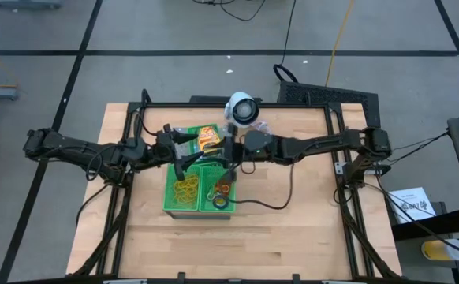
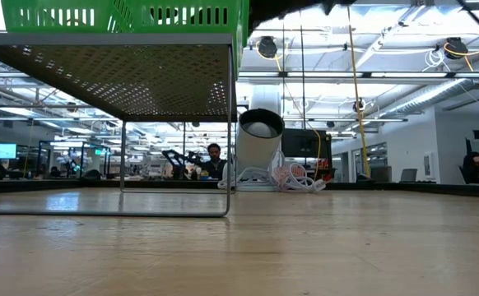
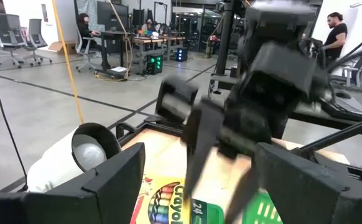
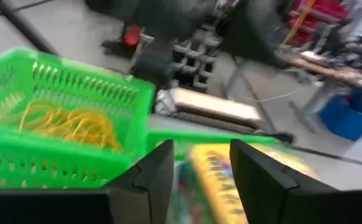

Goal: Pick & Place Office Desk Supplies
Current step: Put the crayon box into the top green basket on the shelf, then return to Home Position

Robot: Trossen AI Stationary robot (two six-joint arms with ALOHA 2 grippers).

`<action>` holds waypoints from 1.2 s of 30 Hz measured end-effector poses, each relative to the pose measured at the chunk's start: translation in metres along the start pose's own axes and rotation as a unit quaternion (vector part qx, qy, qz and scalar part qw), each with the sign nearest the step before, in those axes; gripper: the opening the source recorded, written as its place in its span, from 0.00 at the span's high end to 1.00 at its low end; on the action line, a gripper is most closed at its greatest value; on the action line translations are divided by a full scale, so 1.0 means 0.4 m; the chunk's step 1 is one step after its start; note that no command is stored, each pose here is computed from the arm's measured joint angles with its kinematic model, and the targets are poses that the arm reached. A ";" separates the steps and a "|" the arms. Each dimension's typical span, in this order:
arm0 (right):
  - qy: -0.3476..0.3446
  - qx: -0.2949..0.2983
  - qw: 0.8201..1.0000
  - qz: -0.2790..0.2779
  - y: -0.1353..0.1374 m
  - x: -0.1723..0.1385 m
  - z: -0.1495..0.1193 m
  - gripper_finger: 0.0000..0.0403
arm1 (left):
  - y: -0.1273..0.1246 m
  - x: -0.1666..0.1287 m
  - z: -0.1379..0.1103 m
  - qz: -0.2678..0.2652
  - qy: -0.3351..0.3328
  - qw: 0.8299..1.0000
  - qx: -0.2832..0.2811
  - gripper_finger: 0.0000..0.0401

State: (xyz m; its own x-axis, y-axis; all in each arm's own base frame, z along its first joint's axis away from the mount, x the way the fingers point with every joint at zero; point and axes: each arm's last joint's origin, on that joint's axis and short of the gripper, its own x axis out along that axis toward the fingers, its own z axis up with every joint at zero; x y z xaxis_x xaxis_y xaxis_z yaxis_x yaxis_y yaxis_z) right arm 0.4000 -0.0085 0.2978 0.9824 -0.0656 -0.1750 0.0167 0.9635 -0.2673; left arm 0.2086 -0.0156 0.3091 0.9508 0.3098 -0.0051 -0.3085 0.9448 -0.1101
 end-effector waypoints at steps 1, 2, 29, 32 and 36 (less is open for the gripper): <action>0.006 -0.004 1.000 -0.009 -0.002 -0.016 0.012 0.63 | 0.000 0.000 0.000 0.000 0.001 1.000 0.000 0.23; 0.003 -0.005 1.000 -0.020 -0.007 -0.034 0.029 0.62 | 0.000 -0.002 0.001 -0.001 0.001 1.000 0.000 0.23; 0.026 0.152 0.988 -0.021 0.016 -0.628 -0.146 0.59 | 0.098 -0.226 -0.031 0.032 0.088 0.995 0.045 0.23; 0.007 0.163 0.986 -0.025 0.026 -0.646 -0.193 0.59 | 0.095 -0.214 -0.064 0.030 0.079 0.995 0.049 0.23; -0.025 0.167 0.985 -0.026 0.033 -0.672 -0.223 0.59 | 0.104 -0.224 -0.093 0.027 0.055 0.997 0.040 0.23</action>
State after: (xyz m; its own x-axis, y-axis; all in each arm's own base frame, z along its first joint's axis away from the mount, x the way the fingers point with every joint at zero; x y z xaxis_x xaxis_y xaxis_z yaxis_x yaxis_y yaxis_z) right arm 0.1197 -0.0015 0.2567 0.9864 -0.1119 -0.1204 0.1191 0.9914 0.0546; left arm 0.1117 -0.0080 0.2679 0.9291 0.3508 -0.1174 -0.3560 0.9341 -0.0268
